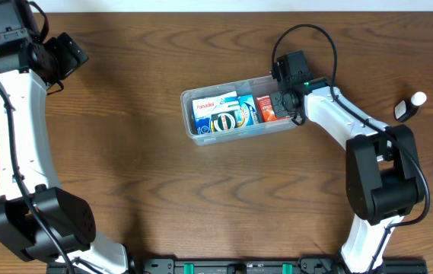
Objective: Pack container
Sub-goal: 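Lower the red box into the container's right side and release, then move the right gripper over the white-capped bottle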
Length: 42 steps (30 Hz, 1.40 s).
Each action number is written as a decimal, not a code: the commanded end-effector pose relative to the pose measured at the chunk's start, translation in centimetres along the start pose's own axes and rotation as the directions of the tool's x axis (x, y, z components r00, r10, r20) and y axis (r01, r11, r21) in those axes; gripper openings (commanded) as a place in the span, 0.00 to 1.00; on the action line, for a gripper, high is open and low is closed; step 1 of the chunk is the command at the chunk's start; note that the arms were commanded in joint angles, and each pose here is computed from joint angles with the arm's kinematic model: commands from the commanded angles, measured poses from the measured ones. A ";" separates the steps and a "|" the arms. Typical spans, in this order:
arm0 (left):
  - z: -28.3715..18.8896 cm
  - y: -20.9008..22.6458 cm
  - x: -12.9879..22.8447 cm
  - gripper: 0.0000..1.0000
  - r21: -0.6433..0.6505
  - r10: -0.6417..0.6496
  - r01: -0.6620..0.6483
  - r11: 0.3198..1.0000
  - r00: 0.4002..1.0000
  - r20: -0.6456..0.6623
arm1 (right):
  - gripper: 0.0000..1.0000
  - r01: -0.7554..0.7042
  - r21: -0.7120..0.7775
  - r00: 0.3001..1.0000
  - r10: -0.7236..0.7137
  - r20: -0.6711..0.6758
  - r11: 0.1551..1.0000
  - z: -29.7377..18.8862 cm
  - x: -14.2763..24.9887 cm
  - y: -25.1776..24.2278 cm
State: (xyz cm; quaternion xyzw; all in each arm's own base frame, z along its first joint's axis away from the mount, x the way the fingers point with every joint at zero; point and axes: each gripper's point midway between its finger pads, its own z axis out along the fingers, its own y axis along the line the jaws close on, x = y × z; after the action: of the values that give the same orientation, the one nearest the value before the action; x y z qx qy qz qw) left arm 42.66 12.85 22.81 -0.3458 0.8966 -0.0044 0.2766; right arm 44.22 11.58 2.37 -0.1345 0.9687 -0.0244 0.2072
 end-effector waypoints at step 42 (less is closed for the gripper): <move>0.1 0.3 -0.1 0.98 -0.014 0.005 -0.005 1.000 1.000 0.001 | 0.86 -0.621 0.291 0.783 0.562 0.265 0.728 -19.6 7.0 -32.0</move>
State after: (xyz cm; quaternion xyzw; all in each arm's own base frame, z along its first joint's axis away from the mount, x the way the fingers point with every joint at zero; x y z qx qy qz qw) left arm 42.67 12.85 22.81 -0.3458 0.8966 -0.0044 0.2768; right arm 37.96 -20.54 22.89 0.2421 0.9050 -0.1272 0.3259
